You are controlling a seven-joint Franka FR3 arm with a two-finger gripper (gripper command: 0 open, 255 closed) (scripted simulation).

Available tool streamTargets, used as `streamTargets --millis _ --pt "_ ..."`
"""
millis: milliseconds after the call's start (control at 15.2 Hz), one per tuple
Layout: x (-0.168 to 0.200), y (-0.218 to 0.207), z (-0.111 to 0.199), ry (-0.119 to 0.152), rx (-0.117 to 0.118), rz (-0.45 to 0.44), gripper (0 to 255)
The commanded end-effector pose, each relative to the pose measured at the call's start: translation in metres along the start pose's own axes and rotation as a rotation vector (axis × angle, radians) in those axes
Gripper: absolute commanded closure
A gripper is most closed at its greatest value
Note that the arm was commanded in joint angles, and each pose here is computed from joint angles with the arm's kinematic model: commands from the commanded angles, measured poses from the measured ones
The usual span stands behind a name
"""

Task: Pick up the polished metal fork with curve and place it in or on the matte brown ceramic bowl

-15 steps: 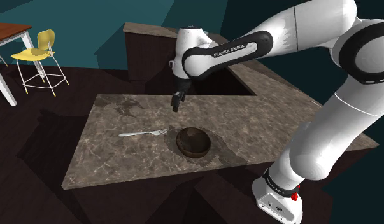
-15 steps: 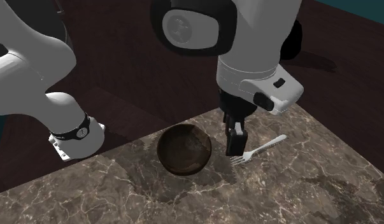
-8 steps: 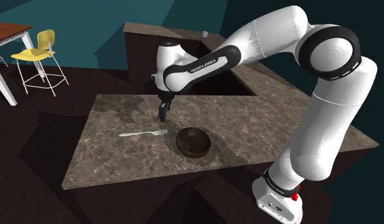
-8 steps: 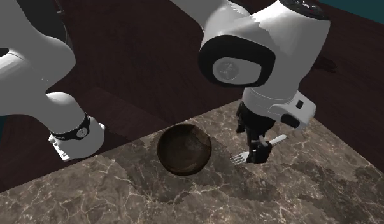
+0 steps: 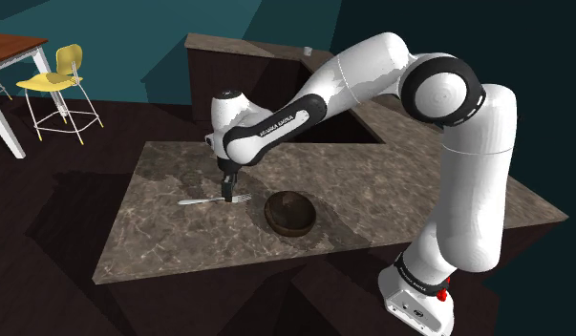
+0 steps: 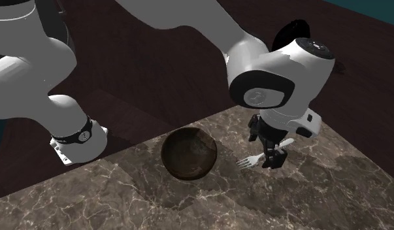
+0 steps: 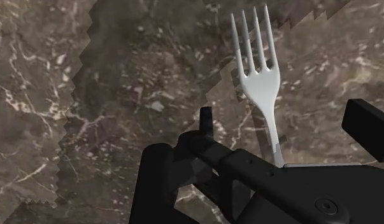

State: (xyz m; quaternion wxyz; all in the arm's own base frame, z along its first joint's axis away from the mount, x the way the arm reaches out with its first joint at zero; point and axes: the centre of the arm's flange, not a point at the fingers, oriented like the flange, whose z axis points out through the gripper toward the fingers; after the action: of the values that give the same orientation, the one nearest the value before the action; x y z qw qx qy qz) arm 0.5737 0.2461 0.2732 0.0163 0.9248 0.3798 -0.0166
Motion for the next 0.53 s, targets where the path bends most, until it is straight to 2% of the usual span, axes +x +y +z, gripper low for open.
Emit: streamTargets --millis 0,264,462 --pt "0.001 0.001 0.012 0.0 0.0 -0.003 0" --pt "0.001 0.001 0.031 0.0 0.0 -0.003 0" --pt "0.001 0.001 0.031 0.0 0.0 -0.003 0"
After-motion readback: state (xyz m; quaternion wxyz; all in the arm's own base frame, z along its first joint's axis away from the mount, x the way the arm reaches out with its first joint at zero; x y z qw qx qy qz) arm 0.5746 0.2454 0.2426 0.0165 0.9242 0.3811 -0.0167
